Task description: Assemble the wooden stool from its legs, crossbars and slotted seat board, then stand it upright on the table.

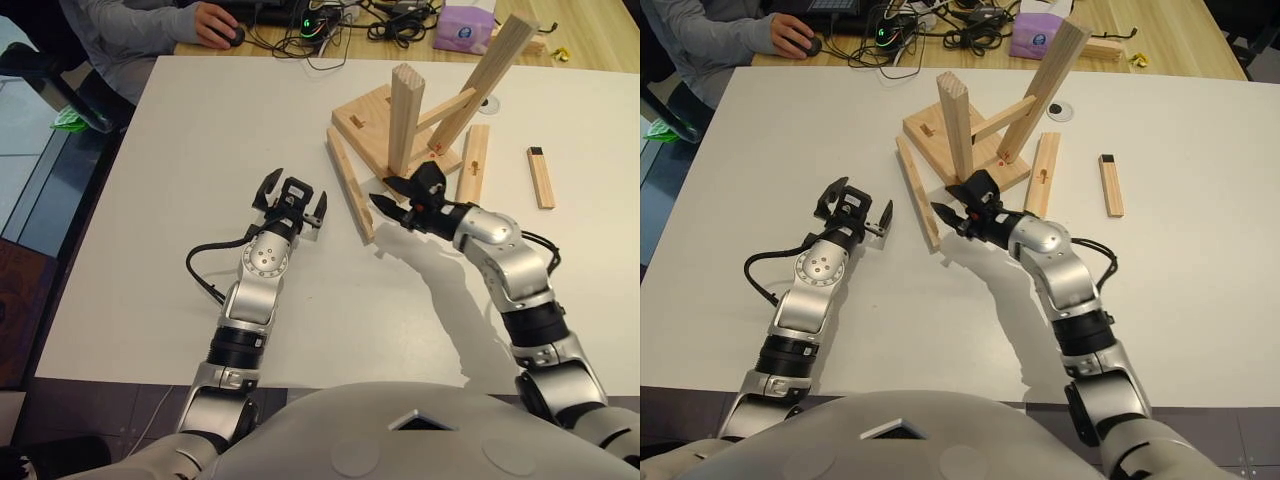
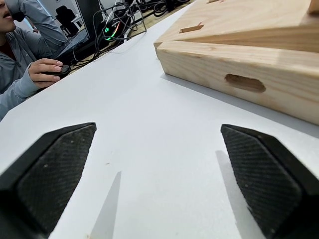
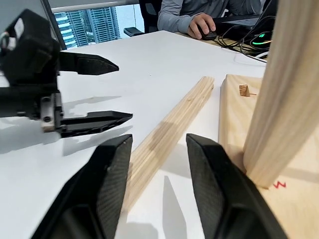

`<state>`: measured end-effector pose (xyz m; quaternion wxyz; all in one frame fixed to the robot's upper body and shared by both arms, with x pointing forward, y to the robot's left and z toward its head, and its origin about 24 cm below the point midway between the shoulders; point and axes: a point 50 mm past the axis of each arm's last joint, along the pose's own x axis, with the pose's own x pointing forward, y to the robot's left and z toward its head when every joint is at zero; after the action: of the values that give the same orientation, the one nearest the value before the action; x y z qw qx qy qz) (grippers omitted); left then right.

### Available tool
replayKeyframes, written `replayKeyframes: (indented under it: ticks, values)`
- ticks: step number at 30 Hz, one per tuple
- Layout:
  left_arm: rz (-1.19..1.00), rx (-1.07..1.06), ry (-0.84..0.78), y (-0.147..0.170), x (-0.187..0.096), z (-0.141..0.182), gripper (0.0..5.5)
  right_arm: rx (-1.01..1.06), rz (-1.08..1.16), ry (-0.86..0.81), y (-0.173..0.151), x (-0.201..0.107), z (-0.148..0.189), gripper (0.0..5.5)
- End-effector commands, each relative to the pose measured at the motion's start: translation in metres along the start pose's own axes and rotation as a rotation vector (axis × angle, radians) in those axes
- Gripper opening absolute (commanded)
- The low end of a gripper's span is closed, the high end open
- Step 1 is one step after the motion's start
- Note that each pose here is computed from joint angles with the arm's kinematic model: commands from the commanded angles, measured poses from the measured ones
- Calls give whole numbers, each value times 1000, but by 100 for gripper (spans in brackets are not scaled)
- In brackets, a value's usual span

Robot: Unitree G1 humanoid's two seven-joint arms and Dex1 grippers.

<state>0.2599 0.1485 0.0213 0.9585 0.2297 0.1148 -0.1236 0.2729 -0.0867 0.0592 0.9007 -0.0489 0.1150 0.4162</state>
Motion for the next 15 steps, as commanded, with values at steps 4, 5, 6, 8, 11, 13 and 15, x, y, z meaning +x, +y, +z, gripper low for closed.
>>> replayKeyframes:
  ticks: [4, 5, 6, 8, 11, 13, 15]
  values:
    - [-8, -3, 0, -2, 3, 2, 464, -41, -291, -46, -19, 25, 17, 199]
    - [-8, -4, -1, -2, 4, 3, 464, -45, -315, -57, -19, 28, 18, 199]
    - [-8, -5, -3, -2, 4, 3, 464, -53, -329, -66, -18, 30, 18, 199]
    - [-10, -3, -5, -2, 5, 4, 464, -65, -365, -70, -19, 32, 15, 199]
    - [-7, -1, -4, 0, 6, 4, 464, -67, -483, -45, -30, 26, 5, 199]
    - [-5, -1, -4, 1, 6, 3, 464, -71, -579, -34, -40, 20, 0, 199]
    - [-8, -1, -5, 0, 6, 4, 464, -78, -671, -29, -50, 14, -2, 199]
